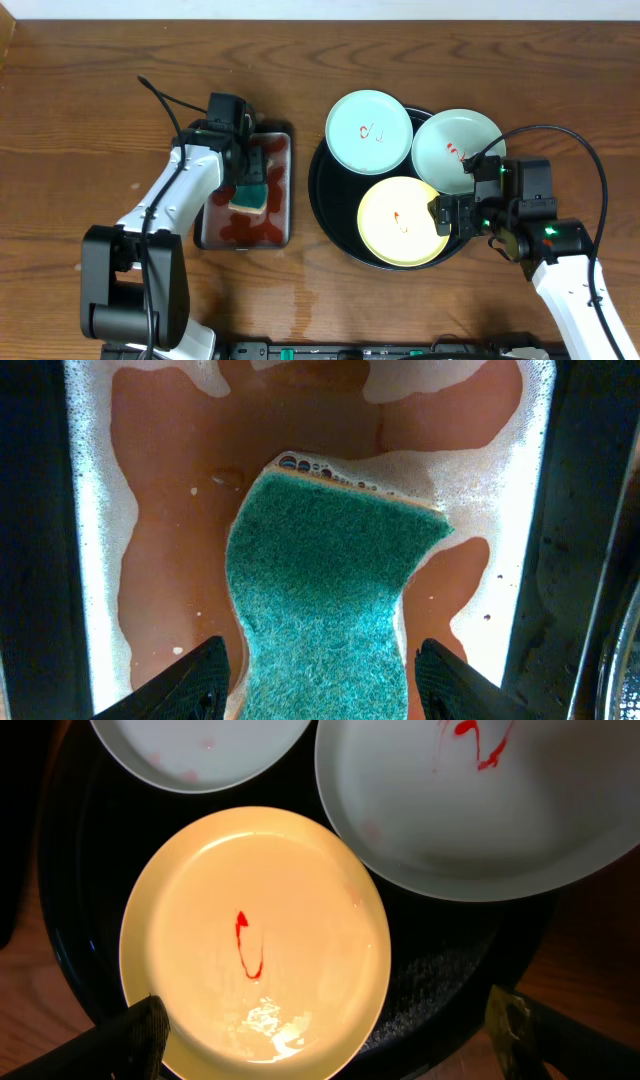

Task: Clean dirty plates on tray and stack at the side
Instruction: 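Lower left gripper and grasp the green sponge in the water, then dip and rub the green sponge in the soapy water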

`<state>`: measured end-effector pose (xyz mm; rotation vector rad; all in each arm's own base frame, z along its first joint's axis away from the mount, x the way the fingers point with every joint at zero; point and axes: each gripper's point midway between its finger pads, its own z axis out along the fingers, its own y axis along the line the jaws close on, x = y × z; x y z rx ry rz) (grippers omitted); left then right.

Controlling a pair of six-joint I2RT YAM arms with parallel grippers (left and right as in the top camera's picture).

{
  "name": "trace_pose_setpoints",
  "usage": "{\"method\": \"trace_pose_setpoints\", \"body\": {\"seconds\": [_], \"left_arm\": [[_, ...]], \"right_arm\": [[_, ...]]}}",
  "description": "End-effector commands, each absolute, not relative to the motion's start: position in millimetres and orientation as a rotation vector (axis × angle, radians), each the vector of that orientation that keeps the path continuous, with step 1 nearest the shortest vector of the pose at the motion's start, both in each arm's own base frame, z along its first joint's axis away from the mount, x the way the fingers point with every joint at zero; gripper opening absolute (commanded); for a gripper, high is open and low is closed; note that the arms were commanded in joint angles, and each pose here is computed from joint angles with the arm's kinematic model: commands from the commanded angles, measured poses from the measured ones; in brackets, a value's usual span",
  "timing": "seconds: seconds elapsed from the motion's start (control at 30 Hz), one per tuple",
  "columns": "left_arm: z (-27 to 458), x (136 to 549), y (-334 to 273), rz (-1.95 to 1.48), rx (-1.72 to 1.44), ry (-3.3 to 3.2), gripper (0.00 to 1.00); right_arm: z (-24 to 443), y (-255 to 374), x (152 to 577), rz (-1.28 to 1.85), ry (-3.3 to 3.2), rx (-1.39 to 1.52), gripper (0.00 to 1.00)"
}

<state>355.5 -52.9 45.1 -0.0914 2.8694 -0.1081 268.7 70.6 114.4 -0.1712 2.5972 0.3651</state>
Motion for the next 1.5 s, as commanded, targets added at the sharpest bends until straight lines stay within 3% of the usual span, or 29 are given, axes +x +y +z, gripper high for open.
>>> {"method": "trace_pose_setpoints", "body": {"seconds": [0.0, 0.23, 0.53, 0.8, 0.83, 0.9, 0.93, 1.17, 1.27, 1.47], "left_arm": [[27, 345, -54, -0.121, -0.117, 2.915, 0.60], [9, 340, -54, -0.117, -0.156, 2.951, 0.54], [-15, 335, -53, -0.102, -0.174, 3.011, 0.32], [-20, 331, -53, -0.096, -0.176, 3.032, 0.29], [-20, 331, -53, -0.097, -0.176, 3.031, 0.29], [-19, 332, -53, -0.097, -0.176, 3.027, 0.48], [-17, 333, -52, -0.099, -0.178, 3.023, 0.50], [17, 344, -54, -0.122, -0.169, 2.931, 0.52], [41, 350, -55, -0.138, -0.163, 2.862, 0.62], [75, 353, -55, -0.161, -0.156, 2.767, 0.62]], "right_arm": [[120, 74, 272, 0.374, 2.585, -0.171, 0.99], [120, 74, 272, 0.374, 2.584, -0.172, 0.99], [121, 74, 272, 0.374, 2.583, -0.172, 0.99], [120, 73, 272, 0.368, 2.583, -0.175, 0.99], [120, 73, 272, 0.368, 2.583, -0.175, 0.99], [120, 73, 272, 0.368, 2.583, -0.175, 0.99], [120, 73, 272, 0.368, 2.583, -0.175, 0.99], [120, 73, 272, 0.368, 2.584, -0.175, 0.99], [120, 73, 272, 0.368, 2.583, -0.175, 0.99], [120, 73, 272, 0.368, 2.584, -0.175, 0.99]]}}
